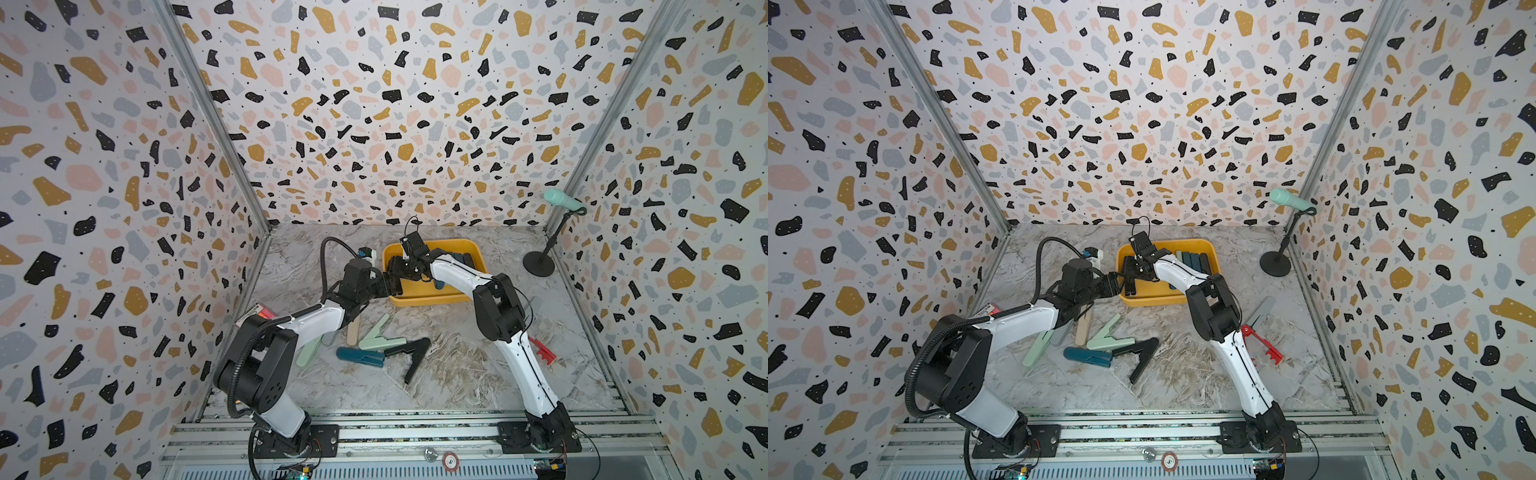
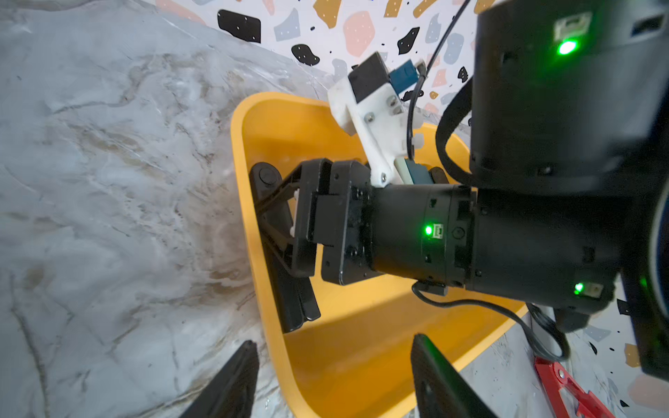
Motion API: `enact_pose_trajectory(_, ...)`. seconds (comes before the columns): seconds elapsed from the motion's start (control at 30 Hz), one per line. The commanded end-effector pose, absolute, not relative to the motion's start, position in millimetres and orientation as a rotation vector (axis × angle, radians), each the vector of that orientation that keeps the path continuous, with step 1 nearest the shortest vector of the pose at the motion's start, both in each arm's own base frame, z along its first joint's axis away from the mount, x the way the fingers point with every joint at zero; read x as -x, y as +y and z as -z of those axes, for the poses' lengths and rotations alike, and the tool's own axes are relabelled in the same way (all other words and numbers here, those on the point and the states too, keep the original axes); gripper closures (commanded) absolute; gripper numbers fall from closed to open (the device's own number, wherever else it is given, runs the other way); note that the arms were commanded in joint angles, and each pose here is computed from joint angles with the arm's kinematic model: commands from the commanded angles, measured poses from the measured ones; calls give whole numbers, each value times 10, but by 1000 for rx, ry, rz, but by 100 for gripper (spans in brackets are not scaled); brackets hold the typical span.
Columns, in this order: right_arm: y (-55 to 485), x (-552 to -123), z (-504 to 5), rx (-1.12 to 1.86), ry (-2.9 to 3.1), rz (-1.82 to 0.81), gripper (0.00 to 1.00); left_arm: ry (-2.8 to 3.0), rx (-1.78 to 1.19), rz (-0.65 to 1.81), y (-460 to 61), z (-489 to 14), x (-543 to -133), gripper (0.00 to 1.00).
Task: Put the pruning pliers into the storage box
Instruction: Place the pruning pliers in the storage box, then pick up the pruning pliers from the center of the board.
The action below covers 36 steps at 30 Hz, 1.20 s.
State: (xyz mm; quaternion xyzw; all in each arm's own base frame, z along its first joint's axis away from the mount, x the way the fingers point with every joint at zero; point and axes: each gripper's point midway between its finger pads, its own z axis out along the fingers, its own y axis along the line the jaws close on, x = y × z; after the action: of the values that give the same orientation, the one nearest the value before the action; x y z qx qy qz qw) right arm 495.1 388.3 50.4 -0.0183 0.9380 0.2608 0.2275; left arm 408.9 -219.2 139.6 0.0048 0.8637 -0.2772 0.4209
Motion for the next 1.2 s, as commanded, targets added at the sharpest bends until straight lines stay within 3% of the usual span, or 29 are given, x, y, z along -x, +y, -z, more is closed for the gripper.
enact_pose_trajectory(0.0,3858,-4883,-783,72,2568,-765,32,2136,1,654,-2065,-1474,-4087,34)
enact_pose_trajectory(0.23,3733,-4906,-1139,79,2467,-771,28,2121,41,510,-1767,-1584,-4014,26)
enact_pose_trajectory(0.5,3411,-4836,-1669,117,2344,-684,27,2113,81,297,-1350,-1615,-3888,3)
enact_pose_trajectory(0.9,2809,-4590,-1711,126,2294,-635,25,2348,-314,169,-1599,-1056,-3199,1)
enact_pose_trajectory(1.17,2751,-4480,-1669,196,2291,-661,25,2379,-325,168,-1667,-997,-2935,2)
